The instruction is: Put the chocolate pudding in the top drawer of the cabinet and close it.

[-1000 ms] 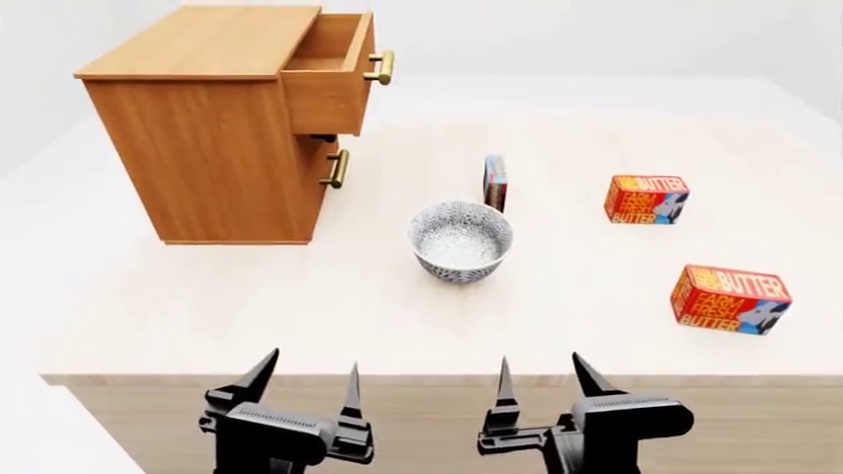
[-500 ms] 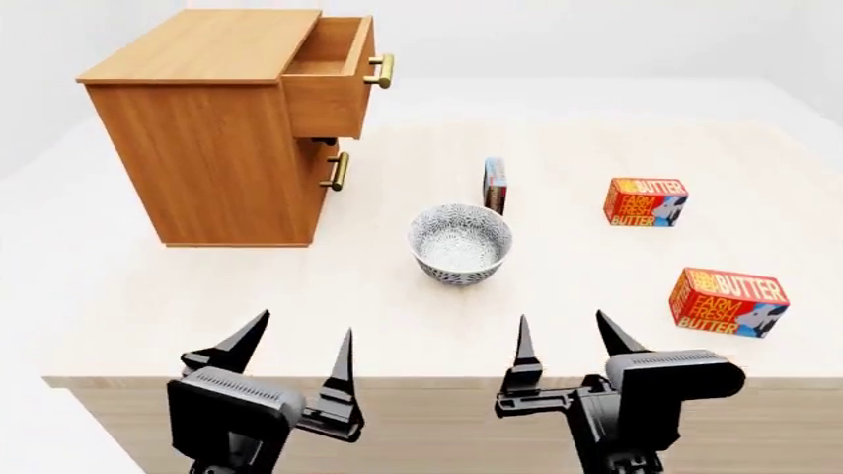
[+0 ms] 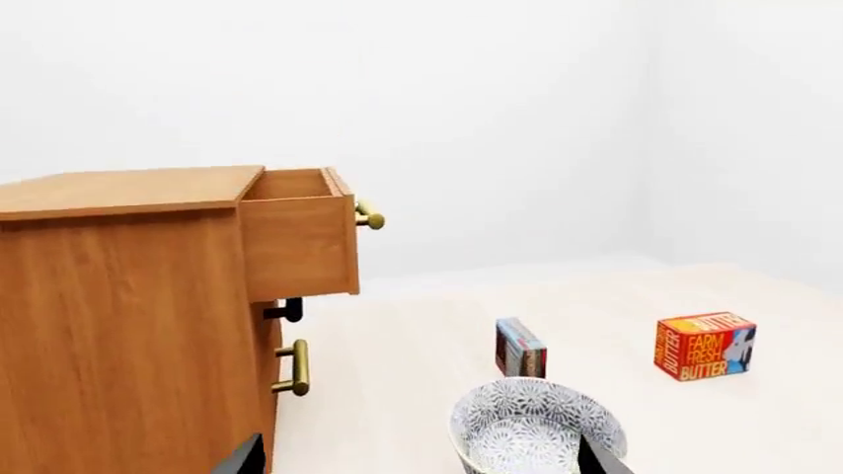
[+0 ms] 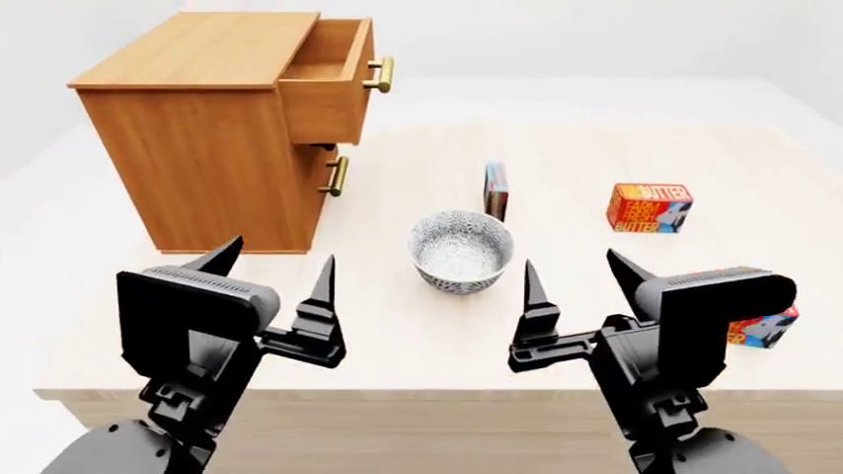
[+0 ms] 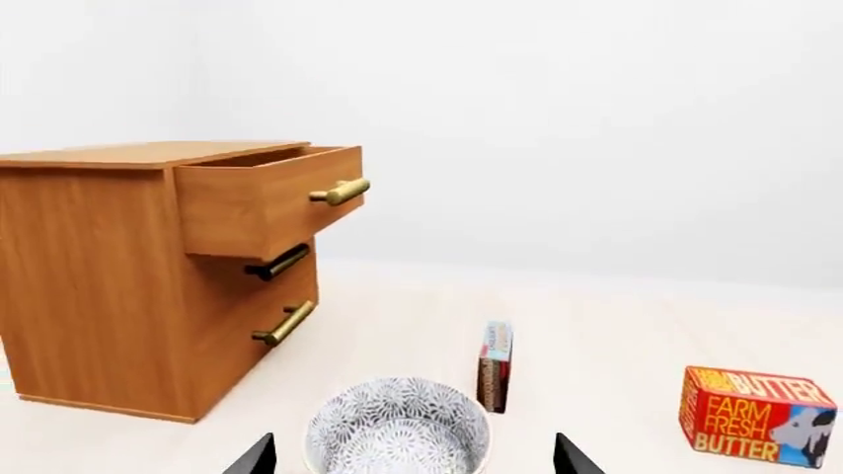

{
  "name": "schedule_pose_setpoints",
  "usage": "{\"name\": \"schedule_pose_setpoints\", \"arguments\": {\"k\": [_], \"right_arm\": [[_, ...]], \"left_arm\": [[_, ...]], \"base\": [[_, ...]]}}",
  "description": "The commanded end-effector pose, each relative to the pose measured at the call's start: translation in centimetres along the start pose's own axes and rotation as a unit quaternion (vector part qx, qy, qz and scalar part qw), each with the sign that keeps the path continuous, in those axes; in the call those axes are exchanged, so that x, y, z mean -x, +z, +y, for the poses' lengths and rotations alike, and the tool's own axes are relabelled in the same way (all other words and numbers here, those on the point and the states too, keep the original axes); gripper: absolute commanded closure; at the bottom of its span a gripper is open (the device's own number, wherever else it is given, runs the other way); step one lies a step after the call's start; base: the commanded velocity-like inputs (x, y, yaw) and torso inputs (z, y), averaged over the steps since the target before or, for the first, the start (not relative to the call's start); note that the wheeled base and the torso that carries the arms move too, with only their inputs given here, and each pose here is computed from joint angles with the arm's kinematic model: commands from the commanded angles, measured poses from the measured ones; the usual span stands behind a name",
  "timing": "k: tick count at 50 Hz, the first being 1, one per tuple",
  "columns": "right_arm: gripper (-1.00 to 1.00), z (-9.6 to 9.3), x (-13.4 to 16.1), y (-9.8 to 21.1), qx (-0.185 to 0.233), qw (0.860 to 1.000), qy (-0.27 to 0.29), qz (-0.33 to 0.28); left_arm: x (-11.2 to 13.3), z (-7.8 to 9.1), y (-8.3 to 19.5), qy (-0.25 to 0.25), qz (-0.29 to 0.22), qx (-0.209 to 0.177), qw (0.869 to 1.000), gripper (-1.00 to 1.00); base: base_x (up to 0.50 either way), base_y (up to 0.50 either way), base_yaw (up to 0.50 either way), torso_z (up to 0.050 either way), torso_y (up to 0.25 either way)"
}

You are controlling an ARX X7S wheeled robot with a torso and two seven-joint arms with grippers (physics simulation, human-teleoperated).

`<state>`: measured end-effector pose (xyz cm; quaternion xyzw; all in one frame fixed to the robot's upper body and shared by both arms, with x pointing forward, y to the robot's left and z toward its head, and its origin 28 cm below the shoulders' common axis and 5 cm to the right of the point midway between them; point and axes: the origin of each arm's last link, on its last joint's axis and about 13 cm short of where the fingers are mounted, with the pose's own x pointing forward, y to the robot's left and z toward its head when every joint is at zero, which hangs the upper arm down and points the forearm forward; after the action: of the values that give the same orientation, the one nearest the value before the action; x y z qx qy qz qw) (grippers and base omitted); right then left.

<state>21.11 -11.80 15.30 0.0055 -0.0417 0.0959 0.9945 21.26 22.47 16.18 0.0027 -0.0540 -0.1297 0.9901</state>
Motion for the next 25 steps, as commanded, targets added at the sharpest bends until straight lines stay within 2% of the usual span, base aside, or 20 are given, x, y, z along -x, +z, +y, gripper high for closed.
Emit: {"name": "schedule_pose_setpoints", "arguments": {"k": [1, 11, 25], "right_arm": [[-1.00, -0.1, -0.1, 2.5, 0.008, 1.000, 0.022, -0.005], [-1.00, 0.1, -0.4, 3.4, 0.015, 0.999, 0.026, -0.013], [-1.00, 0.1, -0.6, 3.9, 0.018, 0.999, 0.023, -0.020]], "left_arm": [[-0.4, 0.1, 2.7, -0.013, 0.015, -0.034, 0.999, -1.00], [-0.6, 0.0, 4.1, -0.026, 0.017, -0.042, 0.999, -1.00], [-0.1, -0.2, 6.0, -0.035, -0.007, -0.048, 0.998, -1.00]], "base": [[0.29, 0.00, 0.00, 0.000, 0.000], [0.31, 0.00, 0.00, 0.000, 0.000], [0.31, 0.00, 0.00, 0.000, 0.000]]}}
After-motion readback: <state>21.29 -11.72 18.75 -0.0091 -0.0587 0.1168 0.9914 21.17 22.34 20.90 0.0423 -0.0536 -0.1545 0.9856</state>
